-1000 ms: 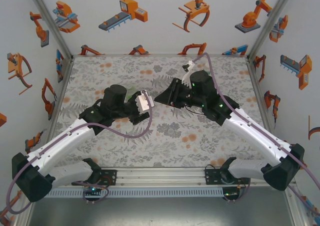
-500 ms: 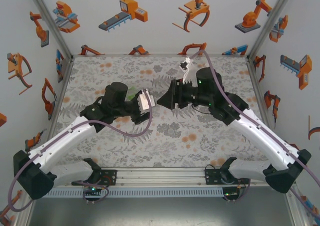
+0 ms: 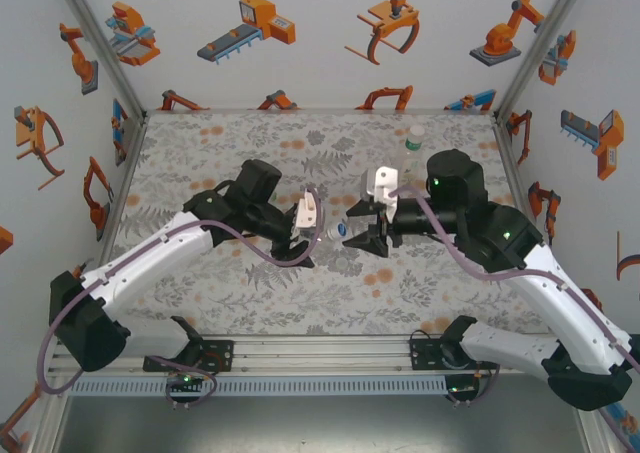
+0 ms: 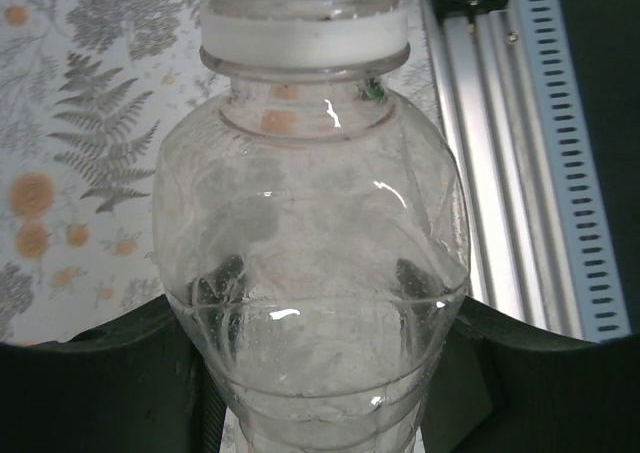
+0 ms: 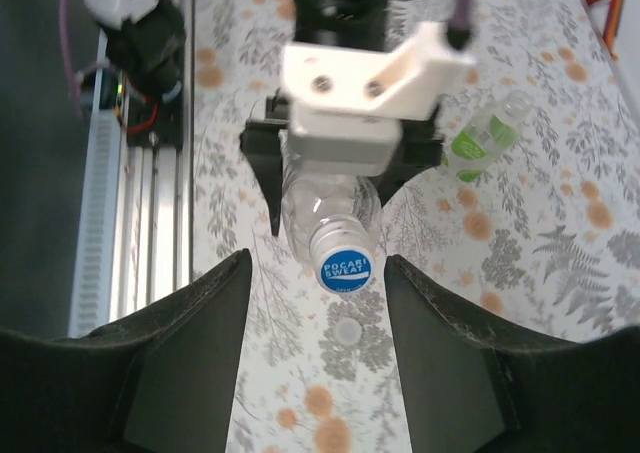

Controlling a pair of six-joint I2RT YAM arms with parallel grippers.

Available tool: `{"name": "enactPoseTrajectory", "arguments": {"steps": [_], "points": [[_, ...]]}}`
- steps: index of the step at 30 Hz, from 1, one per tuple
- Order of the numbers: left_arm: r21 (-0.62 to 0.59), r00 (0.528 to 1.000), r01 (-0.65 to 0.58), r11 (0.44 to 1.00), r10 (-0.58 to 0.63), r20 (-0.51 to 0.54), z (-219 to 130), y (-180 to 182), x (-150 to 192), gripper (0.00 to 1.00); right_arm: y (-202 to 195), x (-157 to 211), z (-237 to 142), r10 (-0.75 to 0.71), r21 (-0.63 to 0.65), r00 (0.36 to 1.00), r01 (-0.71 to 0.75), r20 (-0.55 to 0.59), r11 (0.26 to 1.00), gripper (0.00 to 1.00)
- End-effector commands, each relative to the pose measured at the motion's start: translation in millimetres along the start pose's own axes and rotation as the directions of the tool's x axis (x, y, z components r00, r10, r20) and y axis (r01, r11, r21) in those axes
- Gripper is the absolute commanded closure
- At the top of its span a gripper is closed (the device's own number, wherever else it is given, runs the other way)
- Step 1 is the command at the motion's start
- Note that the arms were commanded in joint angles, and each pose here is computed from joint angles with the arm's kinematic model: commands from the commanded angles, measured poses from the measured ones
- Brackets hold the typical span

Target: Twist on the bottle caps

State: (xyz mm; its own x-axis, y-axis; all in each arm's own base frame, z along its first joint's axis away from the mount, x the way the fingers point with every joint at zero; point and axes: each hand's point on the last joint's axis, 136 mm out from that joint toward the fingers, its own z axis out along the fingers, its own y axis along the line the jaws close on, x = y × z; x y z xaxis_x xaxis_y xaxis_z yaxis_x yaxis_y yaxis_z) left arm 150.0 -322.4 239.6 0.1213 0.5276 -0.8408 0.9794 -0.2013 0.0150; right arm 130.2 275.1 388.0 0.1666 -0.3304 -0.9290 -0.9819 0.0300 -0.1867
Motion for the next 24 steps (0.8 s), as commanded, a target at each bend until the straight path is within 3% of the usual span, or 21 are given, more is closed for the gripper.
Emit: {"name": "enactPoseTrajectory", "arguments": {"steps": [1,7,16,24], "points": [[0.155,0.999,0.001,0.988,-0.008,0.048,-3,-25,-13,0.98,22,8,-2,-0.195,-0.115,0.981,0.192,-0.012,0.975,0.47],[0.222,0.998,0.029,0.975,-0.041,0.053,-1,-32,-16,0.98,31,13,7,-0.264,-0.179,0.964,0.263,0.020,0.948,0.47],[0.276,0.997,0.033,0.960,-0.052,0.060,-2,-41,-19,0.98,28,16,14,-0.273,-0.175,0.962,0.274,0.030,0.946,0.43],[0.299,0.996,0.034,0.954,-0.057,0.068,-2,-44,-21,0.98,32,17,19,-0.263,-0.205,0.964,0.268,0.050,0.942,0.49]]}}
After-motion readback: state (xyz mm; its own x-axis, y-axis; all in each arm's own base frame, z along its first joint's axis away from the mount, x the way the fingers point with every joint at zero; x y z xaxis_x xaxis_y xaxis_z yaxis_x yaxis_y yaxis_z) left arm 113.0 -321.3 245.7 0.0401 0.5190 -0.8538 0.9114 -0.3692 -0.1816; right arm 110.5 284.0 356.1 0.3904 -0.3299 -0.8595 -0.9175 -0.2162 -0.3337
